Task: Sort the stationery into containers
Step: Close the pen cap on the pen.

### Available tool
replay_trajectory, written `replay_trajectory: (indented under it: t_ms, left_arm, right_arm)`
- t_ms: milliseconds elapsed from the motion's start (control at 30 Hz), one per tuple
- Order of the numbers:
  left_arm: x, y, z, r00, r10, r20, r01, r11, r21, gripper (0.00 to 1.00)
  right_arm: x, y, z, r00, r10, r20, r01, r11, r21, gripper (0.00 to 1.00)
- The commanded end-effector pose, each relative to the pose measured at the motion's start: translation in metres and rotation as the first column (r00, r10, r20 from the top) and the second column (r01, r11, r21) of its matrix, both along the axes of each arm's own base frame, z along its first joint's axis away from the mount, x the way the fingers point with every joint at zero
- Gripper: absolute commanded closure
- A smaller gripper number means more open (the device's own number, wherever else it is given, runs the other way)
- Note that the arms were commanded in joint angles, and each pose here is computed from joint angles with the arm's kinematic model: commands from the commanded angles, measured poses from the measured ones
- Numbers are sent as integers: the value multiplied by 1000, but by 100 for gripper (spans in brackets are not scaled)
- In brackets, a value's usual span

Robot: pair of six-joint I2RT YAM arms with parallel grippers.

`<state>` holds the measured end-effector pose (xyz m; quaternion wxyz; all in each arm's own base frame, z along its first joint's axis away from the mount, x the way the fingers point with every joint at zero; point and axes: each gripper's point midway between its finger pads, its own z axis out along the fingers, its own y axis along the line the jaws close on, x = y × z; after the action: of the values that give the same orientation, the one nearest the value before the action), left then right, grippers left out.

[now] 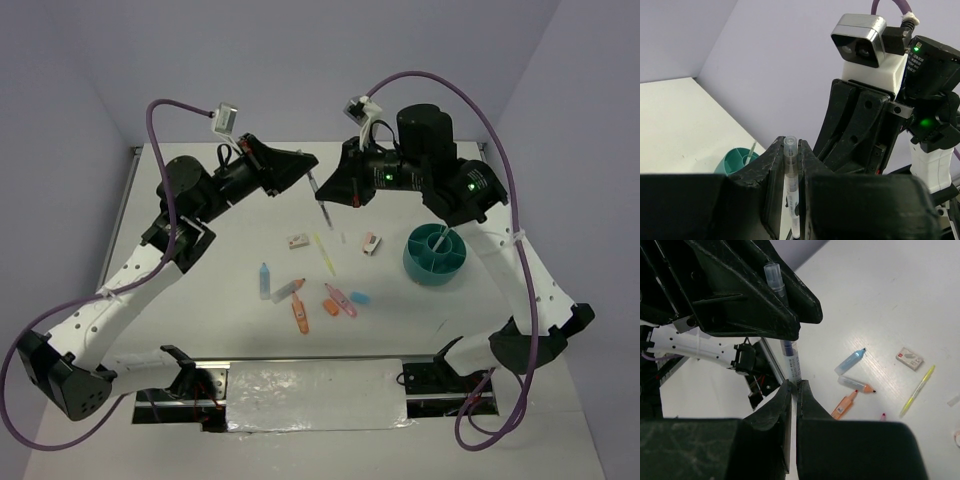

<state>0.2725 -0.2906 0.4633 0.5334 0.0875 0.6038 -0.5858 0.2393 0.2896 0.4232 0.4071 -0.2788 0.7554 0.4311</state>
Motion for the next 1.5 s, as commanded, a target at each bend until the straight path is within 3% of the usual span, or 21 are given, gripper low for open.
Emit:
replay_trajectory:
  t_ms: [0,133,233,367,433,467,567,700,800,1200,1233,1300,1367,1433,1467]
  left_arm:
    - [-72,-36,-61,931,-313,-189,342,928,147,100]
    - [-54,-26,-35,961,-232,-150,258,947,193,100]
    - [-49,-22,7,975,-219,-40,222,960,169,100]
    - [-54,-23,50,961,-261,87,253,963,95,100]
    - [-53,-25,54,960,-268,79,264,963,63,100]
    - [-54,-25,53,959,-270,81,267,962,52,100]
    - [-54,-23,58,961,-262,94,260,965,29,100]
    - [-55,-25,58,956,-282,84,281,959,27,100]
    - [-56,-28,55,949,-305,76,304,952,32,100]
    - [-51,-39,15,934,-358,0,350,912,214,100]
    - [-52,-38,17,935,-354,6,344,911,227,100]
    - [-51,-37,11,934,-356,5,343,902,262,100]
    - [-49,-35,16,938,-347,28,326,903,279,91]
    - [-41,-29,21,959,-281,43,255,917,307,60]
    - [-26,-23,22,982,-183,51,158,935,318,46]
  right_arm:
    - [39,-7,131,905,-196,376,64,940,336,100]
    - [30,-2,78,931,-116,345,21,964,266,100]
    - [9,3,36,944,0,331,-83,968,235,100]
    - [-6,-2,20,950,10,313,-98,958,269,98]
    - [-8,-4,18,952,-3,305,-85,957,276,92]
    - [-10,-5,20,951,-4,309,-86,957,279,81]
    - [-11,-6,16,957,-7,290,-79,956,283,64]
    - [-11,-5,14,961,-13,275,-72,952,296,53]
    - [-11,-4,22,959,-13,283,-78,948,308,51]
    - [-3,7,28,966,3,257,-87,945,317,65]
    - [-3,8,26,967,4,253,-86,946,312,79]
    - [3,9,17,974,-3,227,-66,953,295,96]
    - [8,9,7,978,-16,210,-44,959,278,100]
    - [12,10,-11,981,-27,191,-24,966,258,100]
    - [15,7,-18,982,-41,185,-7,968,253,100]
